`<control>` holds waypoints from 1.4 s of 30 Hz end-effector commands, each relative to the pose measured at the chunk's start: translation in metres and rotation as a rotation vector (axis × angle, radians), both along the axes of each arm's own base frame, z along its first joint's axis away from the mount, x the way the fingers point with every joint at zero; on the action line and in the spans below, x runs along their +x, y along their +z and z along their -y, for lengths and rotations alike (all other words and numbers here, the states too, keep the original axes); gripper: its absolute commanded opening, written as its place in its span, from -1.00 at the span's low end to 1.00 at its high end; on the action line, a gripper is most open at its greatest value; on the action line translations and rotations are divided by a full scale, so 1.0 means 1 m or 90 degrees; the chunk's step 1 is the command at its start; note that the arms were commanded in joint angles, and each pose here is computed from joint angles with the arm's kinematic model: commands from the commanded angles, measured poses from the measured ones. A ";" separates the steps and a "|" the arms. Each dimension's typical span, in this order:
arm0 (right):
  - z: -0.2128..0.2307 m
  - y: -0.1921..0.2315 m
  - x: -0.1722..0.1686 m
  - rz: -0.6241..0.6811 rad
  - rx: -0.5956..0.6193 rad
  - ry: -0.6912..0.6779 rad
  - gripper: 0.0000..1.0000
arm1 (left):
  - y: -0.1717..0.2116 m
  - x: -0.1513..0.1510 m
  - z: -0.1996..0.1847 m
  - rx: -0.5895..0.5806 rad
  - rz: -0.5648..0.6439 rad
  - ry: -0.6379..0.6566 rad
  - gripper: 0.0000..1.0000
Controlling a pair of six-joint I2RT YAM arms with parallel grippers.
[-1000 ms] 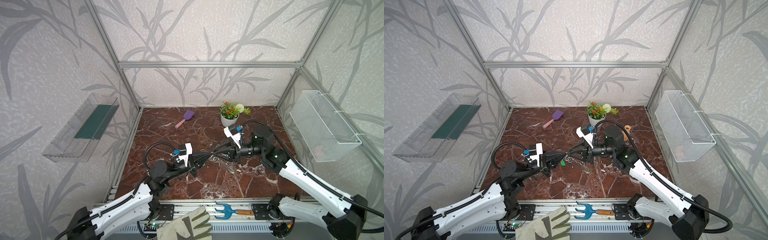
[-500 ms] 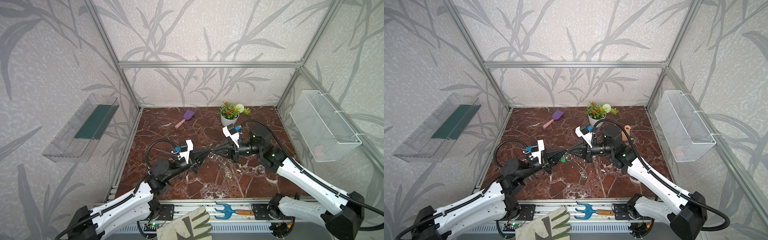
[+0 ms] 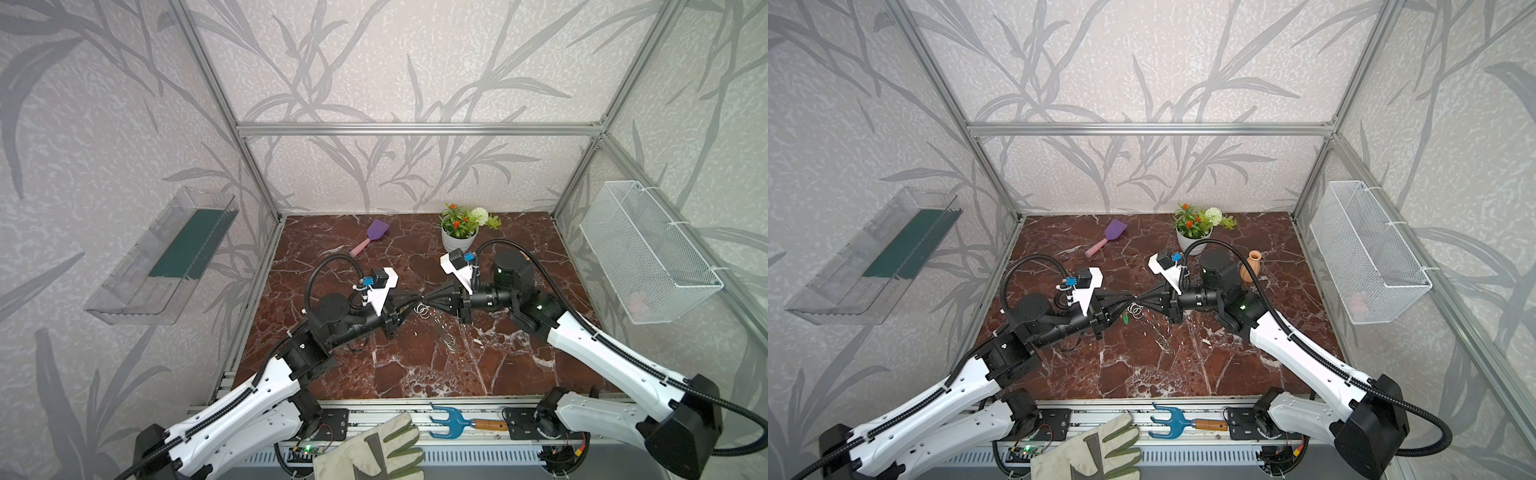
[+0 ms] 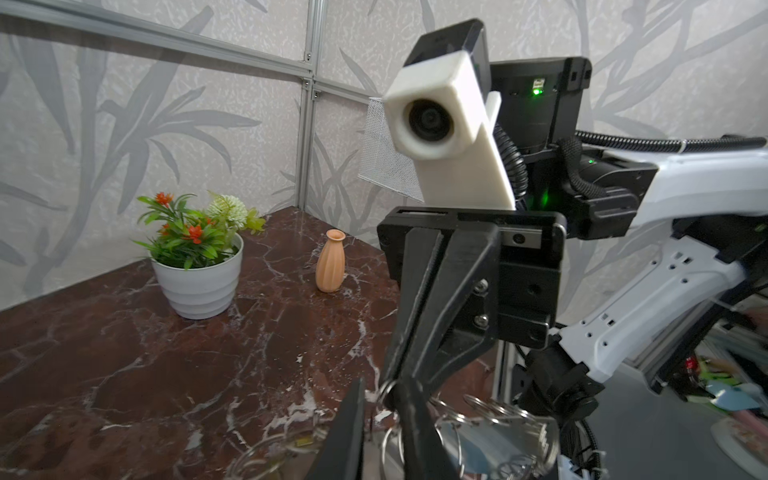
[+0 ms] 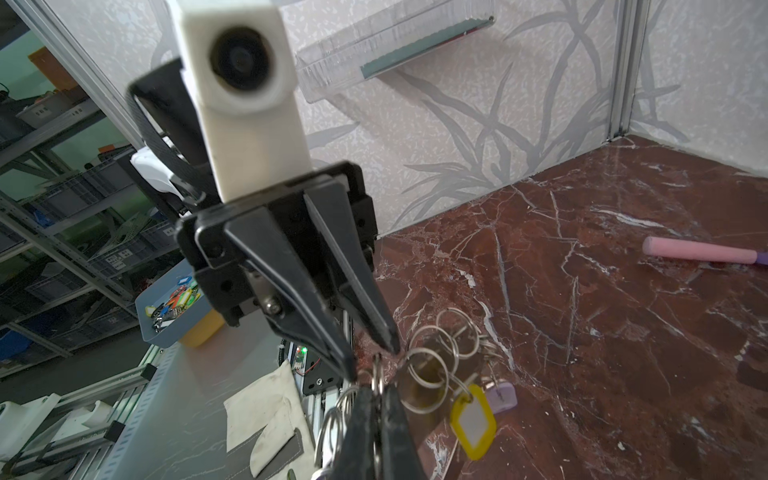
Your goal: Put the keys on the keyring
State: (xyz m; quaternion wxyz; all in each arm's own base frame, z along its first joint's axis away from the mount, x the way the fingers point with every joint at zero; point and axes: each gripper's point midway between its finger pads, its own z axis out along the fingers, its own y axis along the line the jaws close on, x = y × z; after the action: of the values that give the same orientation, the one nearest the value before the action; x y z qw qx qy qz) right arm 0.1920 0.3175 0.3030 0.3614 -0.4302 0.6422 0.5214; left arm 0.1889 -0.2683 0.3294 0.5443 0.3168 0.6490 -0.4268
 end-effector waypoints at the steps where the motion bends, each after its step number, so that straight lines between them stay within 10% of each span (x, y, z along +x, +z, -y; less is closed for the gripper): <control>1: -0.002 0.003 -0.002 0.024 -0.006 0.013 -1.00 | 0.001 -0.015 -0.005 0.063 -0.005 -0.038 -0.33; 19: 0.002 0.012 -0.020 0.033 0.007 0.070 -1.00 | 0.001 -0.035 -0.012 0.258 -0.082 -0.309 0.00; 42: 0.001 0.016 -0.034 0.017 0.030 0.111 -1.00 | -0.010 -0.005 0.008 0.293 -0.012 -0.303 -0.04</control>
State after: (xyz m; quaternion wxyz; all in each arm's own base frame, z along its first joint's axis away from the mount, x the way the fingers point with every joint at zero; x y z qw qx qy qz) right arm 0.1686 0.3177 0.2921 0.3096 -0.4653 0.6231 0.5471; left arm 0.1799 -0.2707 0.3094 0.3169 0.5513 0.6637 -0.3939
